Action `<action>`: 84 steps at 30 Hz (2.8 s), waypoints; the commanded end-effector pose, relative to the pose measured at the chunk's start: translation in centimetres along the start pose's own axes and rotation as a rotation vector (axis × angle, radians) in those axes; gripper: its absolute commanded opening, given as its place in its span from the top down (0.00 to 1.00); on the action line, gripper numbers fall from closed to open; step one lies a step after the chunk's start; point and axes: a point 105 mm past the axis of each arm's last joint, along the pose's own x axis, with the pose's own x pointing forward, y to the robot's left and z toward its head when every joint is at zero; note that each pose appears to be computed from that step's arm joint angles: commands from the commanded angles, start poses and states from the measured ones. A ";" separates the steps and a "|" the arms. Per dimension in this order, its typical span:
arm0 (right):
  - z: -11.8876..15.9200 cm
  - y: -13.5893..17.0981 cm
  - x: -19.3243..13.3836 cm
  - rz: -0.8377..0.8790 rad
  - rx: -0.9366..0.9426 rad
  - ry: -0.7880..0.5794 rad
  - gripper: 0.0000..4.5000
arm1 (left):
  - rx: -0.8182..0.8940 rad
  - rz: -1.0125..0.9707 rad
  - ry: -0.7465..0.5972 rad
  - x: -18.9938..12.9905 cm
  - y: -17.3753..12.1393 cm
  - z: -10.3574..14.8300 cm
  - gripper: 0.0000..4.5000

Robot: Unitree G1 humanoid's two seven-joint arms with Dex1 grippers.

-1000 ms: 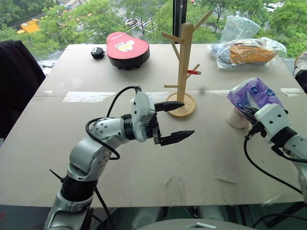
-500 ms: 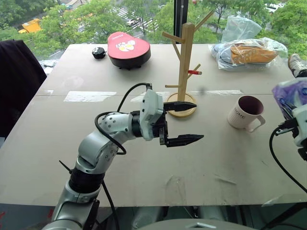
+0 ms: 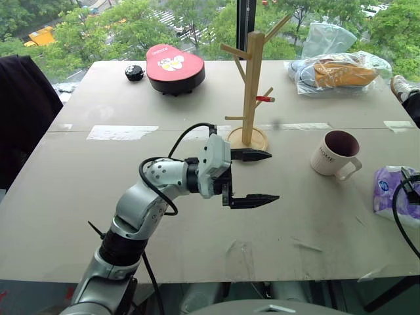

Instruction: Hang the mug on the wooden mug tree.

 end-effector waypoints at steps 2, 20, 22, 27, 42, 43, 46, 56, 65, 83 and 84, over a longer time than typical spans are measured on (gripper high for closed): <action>2.4 4.2 -1.6 0.222 0.093 -0.062 0.17 | 0.031 0.025 0.030 -0.1 0.7 0.2 0.00; -2.2 10.5 1.2 0.366 0.304 0.056 0.17 | 0.094 0.080 0.087 0.7 1.8 -0.6 0.00; -1.9 10.5 1.6 0.387 0.322 0.036 0.17 | 0.095 0.085 0.087 0.6 1.9 -0.6 0.00; -1.4 10.7 2.4 0.429 0.354 -0.008 0.17 | 0.101 0.098 0.090 0.4 2.0 -0.7 0.00; -1.8 11.0 3.4 0.437 0.304 -0.018 1.00 | 0.106 0.132 0.090 -0.3 2.3 -1.0 0.00; -1.4 10.9 3.6 0.437 0.303 -0.030 1.00 | 0.101 0.140 0.082 -0.4 2.4 -0.9 0.00; 0.7 11.0 4.2 0.472 0.277 -0.094 1.00 | 0.056 0.189 0.019 -0.6 2.7 -0.7 0.00; 14.0 14.8 3.3 0.948 0.033 -0.396 1.00 | -0.013 0.514 -0.196 -4.1 4.1 -1.2 0.00; 20.7 16.7 2.4 1.096 -0.206 -0.472 1.00 | 0.002 0.703 -0.404 -6.3 4.6 0.6 0.00; 22.9 18.3 3.9 1.097 -0.381 -0.373 1.00 | 0.004 0.698 -0.387 -5.8 4.1 -0.3 0.00; 23.1 18.5 3.8 1.100 -0.384 -0.378 1.00 | 0.005 0.699 -0.388 -5.8 4.1 -0.3 0.00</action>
